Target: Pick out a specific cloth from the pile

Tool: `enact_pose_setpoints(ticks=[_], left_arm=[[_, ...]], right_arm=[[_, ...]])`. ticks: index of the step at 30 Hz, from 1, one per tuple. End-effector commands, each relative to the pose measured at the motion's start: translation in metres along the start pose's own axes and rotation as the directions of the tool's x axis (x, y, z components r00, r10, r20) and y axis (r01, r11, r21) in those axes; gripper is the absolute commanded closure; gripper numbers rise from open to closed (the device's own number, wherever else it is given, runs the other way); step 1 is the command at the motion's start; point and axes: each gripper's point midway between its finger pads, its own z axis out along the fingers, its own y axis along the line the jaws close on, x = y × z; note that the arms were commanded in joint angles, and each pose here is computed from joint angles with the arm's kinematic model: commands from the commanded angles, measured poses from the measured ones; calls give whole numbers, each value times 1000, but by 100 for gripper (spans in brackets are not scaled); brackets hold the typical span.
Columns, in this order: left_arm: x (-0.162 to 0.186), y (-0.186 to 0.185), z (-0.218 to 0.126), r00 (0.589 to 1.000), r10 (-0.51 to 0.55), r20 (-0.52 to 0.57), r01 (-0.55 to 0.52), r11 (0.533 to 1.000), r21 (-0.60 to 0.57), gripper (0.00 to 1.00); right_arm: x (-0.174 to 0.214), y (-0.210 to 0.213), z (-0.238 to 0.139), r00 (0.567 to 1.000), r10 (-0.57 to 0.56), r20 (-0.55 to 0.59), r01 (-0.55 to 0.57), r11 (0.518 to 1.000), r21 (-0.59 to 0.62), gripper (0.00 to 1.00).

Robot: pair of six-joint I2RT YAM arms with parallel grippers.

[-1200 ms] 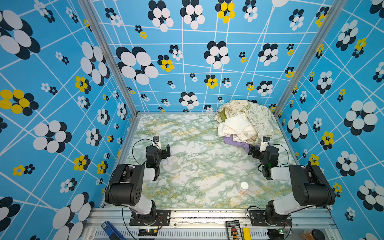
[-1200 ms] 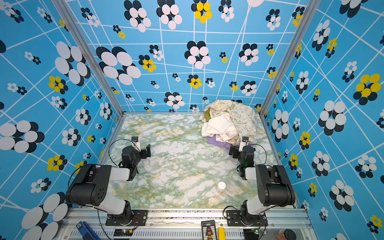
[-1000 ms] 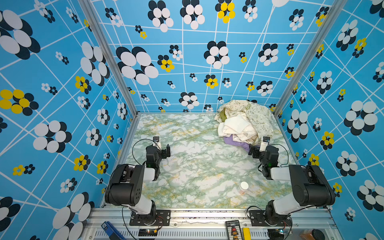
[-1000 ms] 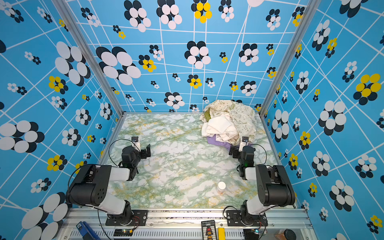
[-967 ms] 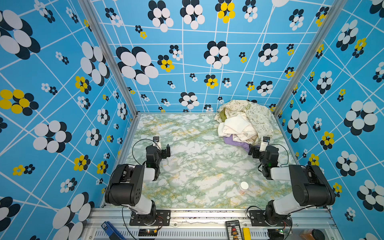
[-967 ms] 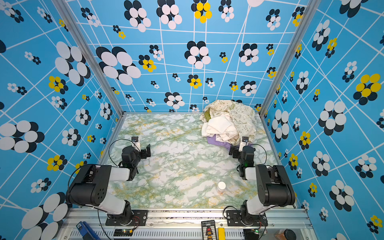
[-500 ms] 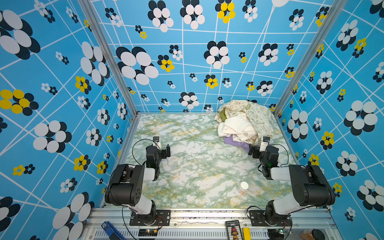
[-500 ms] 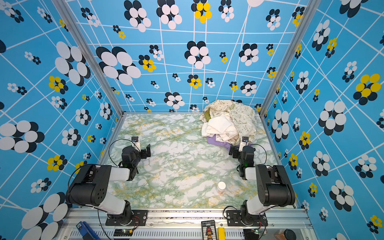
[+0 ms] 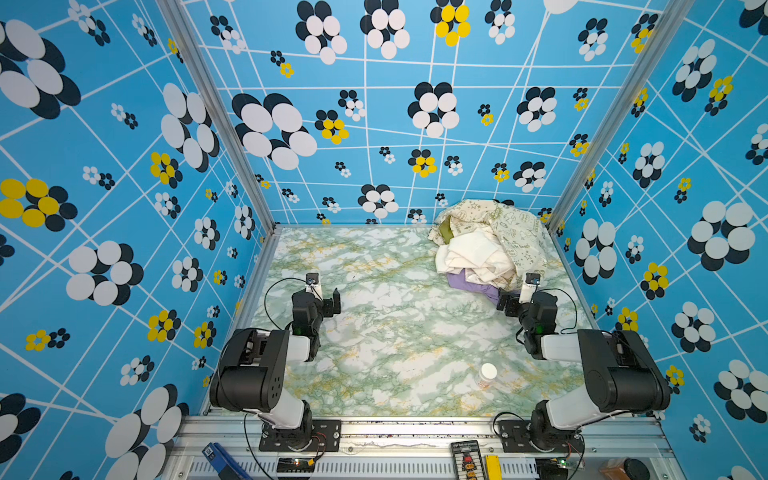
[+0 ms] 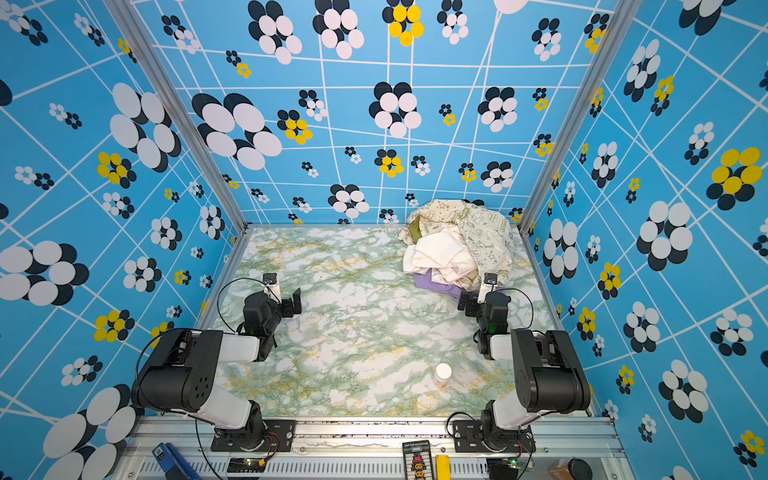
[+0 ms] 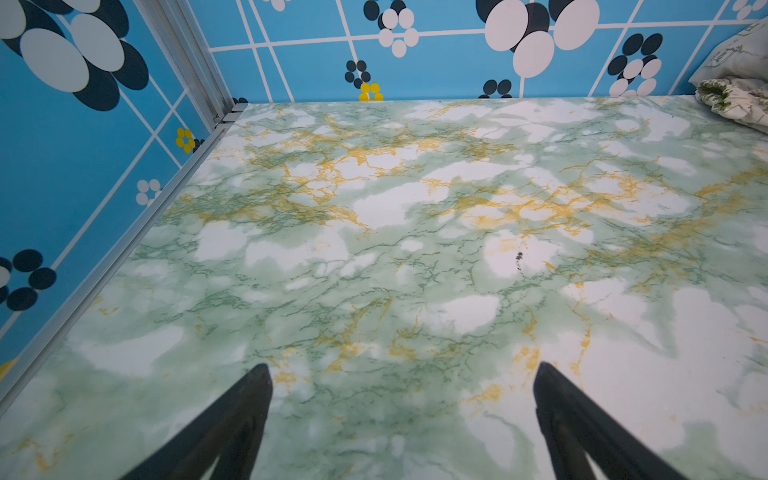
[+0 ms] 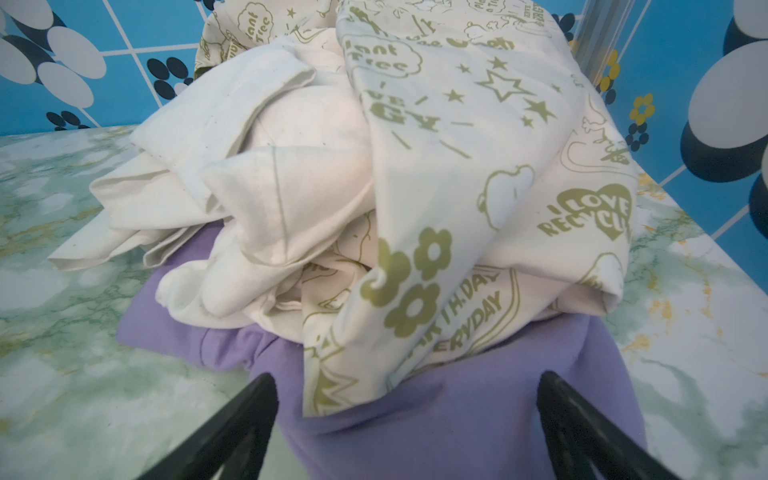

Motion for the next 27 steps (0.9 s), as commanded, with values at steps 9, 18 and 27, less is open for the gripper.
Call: enact_pose_setpoints(ticks=[9,18,27], left_arm=[[-56,8,-33,1000,-11,7,11,1000,-24,1],[-109,-33,-117,994,-54,92,31,972,231,1],[-104,-55,-161,988,-132,81,94,926,366,1]], right_arm=[[-72,-11,-39,997,68,20,-69,995,77,1],[-91,-3,-79,963,259,-79,-255,965,54,3],[-29,-9,-83,819,510,-264,-472,860,194,14]])
